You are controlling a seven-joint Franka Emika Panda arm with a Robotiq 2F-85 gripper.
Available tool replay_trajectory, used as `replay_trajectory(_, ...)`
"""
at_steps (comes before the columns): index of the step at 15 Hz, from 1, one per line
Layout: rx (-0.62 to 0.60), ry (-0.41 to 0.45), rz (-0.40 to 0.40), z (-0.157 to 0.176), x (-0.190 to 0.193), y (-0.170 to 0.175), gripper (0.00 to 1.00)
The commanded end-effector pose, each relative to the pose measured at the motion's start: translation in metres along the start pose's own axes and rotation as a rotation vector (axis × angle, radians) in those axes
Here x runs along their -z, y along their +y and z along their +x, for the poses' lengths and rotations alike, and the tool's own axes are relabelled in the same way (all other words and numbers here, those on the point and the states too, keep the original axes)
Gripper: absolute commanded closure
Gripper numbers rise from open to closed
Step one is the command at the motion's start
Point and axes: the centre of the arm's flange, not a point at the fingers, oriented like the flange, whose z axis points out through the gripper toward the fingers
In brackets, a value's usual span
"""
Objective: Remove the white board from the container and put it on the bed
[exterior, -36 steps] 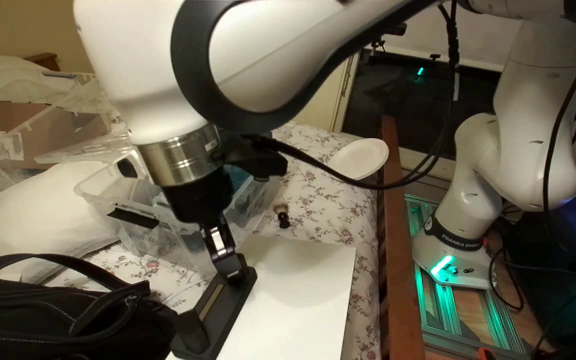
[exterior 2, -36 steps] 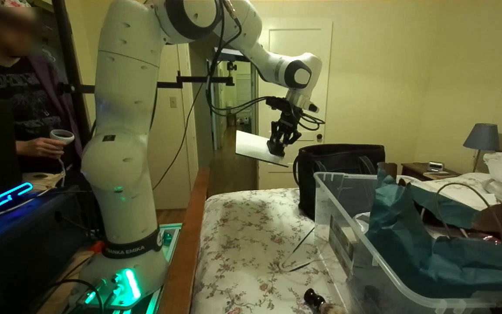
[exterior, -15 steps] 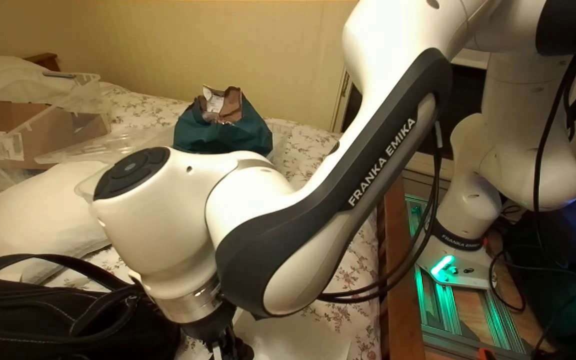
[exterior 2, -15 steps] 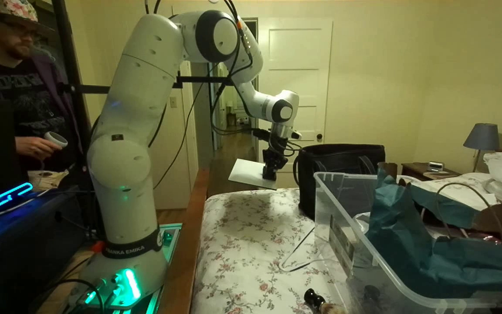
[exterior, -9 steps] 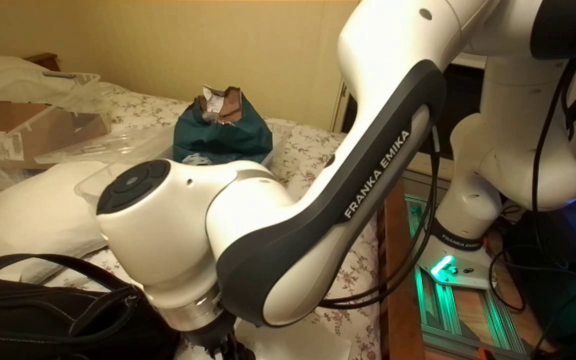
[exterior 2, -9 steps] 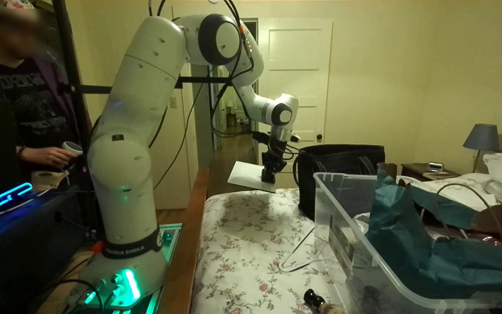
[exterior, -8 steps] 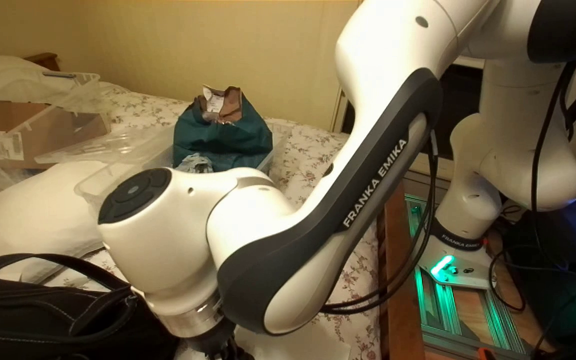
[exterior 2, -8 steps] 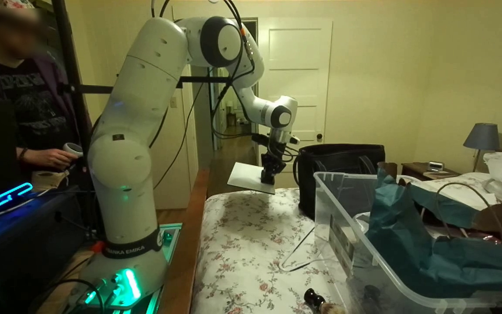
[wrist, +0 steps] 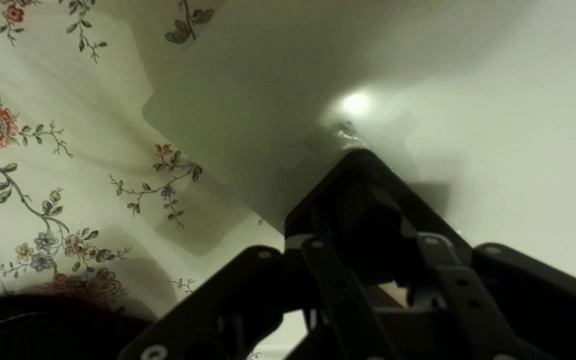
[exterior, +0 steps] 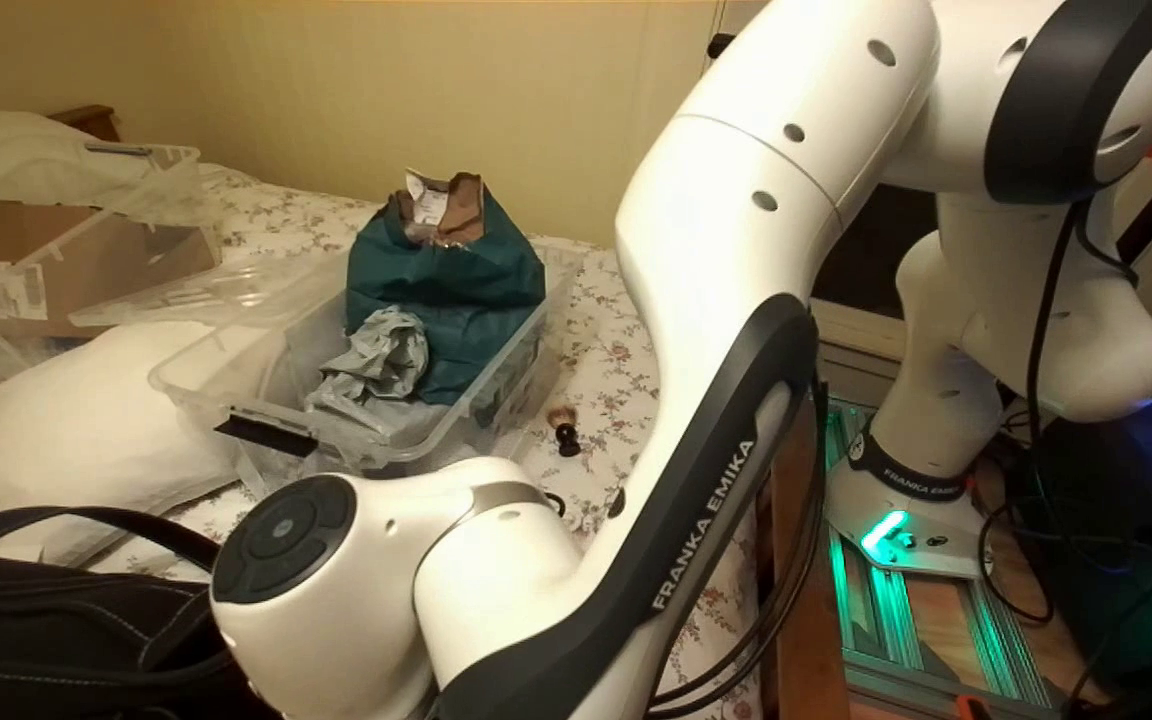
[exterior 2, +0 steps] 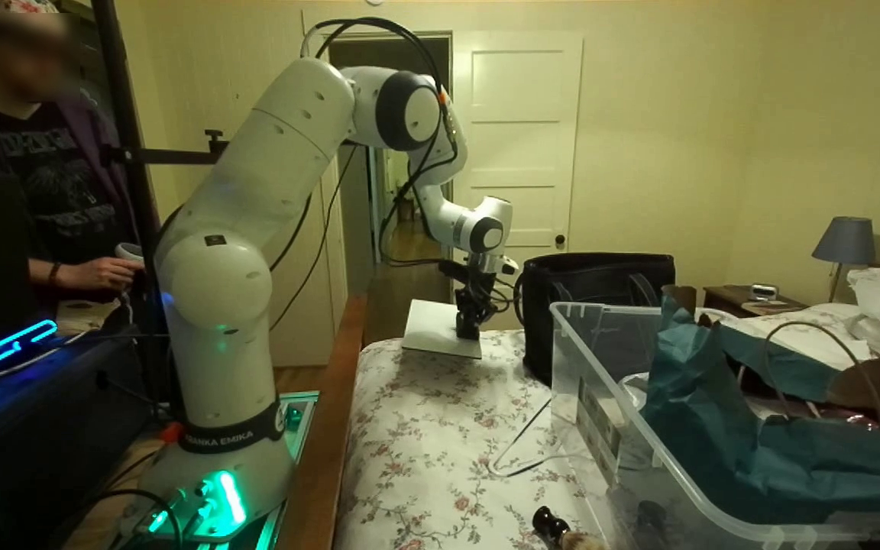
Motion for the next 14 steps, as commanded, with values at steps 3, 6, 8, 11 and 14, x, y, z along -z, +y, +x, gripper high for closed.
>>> replay_trajectory(3, 0.107, 0.023, 0.021, 0.018, -0.001, -0.030, 0.93)
replay_trajectory(6, 0.134, 0.020, 0.020, 0.015, -0.005, -0.036, 0.93)
replay_trajectory(8, 0.132, 0.007, 0.005, 0.014, -0.013, -0.037, 0.93)
replay_trajectory(11, 0.127, 0.004, -0.007, 0.015, -0.020, -0.035, 0.45)
replay_trajectory(14, 0.104, 0.018, 0.057, 0.018, 0.010, -0.028, 0.26)
